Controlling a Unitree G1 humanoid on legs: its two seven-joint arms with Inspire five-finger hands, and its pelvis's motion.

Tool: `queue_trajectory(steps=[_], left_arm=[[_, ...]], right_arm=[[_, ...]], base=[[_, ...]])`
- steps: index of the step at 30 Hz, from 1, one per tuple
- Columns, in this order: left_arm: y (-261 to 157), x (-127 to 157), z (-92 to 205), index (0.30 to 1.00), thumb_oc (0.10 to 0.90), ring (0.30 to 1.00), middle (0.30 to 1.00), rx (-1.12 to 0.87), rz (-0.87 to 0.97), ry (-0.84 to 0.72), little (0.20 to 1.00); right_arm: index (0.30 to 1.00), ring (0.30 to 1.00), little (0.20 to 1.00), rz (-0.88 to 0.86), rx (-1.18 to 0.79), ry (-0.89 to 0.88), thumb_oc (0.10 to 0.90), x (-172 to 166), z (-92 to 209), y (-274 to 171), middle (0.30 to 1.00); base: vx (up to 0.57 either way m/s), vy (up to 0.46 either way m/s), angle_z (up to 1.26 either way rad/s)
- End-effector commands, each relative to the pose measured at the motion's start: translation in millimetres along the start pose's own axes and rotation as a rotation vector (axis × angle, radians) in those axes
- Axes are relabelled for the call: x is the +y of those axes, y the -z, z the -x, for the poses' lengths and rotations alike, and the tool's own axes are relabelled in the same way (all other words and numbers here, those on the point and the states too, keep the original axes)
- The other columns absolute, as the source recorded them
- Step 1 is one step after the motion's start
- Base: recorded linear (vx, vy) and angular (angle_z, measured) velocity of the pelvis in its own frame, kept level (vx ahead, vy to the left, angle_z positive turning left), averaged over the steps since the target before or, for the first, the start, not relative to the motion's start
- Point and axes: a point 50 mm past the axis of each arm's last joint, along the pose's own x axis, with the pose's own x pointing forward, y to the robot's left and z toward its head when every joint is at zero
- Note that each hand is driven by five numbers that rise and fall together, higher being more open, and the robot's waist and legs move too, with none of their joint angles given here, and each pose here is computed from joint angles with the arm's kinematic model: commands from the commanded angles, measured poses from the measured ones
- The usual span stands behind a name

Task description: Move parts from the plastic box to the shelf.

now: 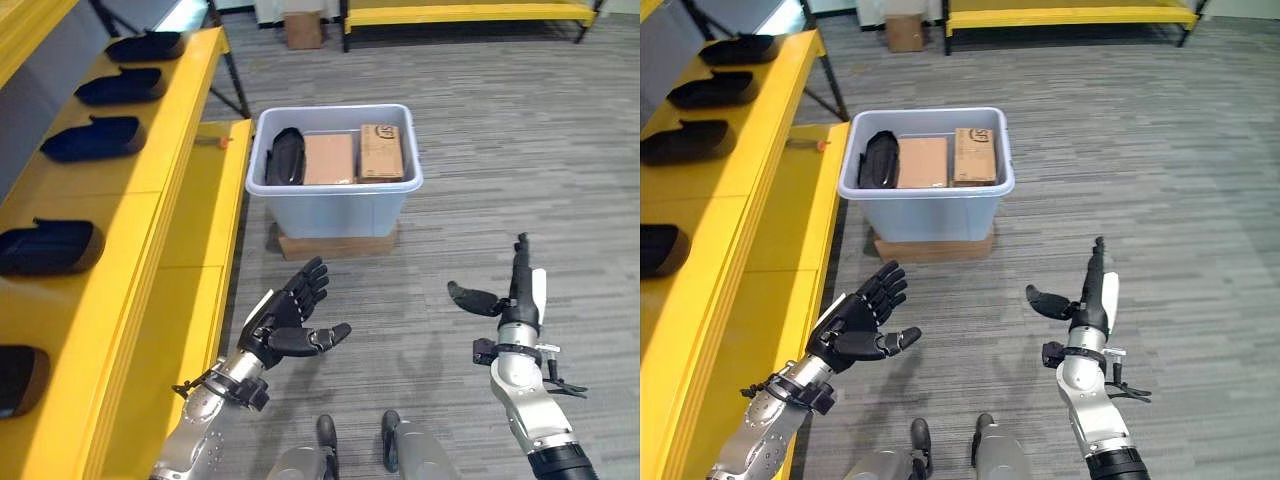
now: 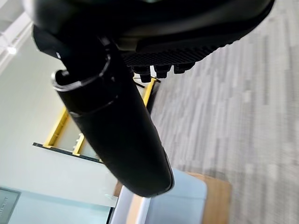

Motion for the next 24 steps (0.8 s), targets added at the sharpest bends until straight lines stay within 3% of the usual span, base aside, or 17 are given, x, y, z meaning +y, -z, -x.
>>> queue_trajectory(steps=[1, 10, 18, 24], left_arm=[[-41, -12, -12, 1.0, 0.9, 1.0, 1.0, -0.225, -0.076, 0.046, 1.0], [-26, -25, -9, 1.0, 0.9, 1.0, 1.0, -0.203, -0.051, 0.034, 1.0], [-28, -25, -7, 1.0, 0.9, 1.0, 1.0, -0.2, -0.038, 0.033, 1.0], [-35, -28, -15, 1.0, 0.9, 1.0, 1.0, -0.236, -0.026, 0.065, 1.0]], right_arm=[[1.0, 1.0, 1.0, -0.032, -0.297, 0.126, 0.9, -15, -14, -53, 1.0], [1.0, 1.0, 1.0, -0.008, -0.28, 0.345, 0.9, -35, -19, -51, 1.0], [1.0, 1.0, 1.0, 0.063, -0.347, 0.316, 0.9, -34, -17, -57, 1.0], [1.0, 1.0, 1.0, 0.105, -0.507, 0.259, 0.9, -32, -20, -81, 1.0]], base=[[0.11, -0.162, -0.29], [0.21, -0.227, 0.23], [0.17, -0.174, 0.13], [0.11, -0.159, 0.0]])
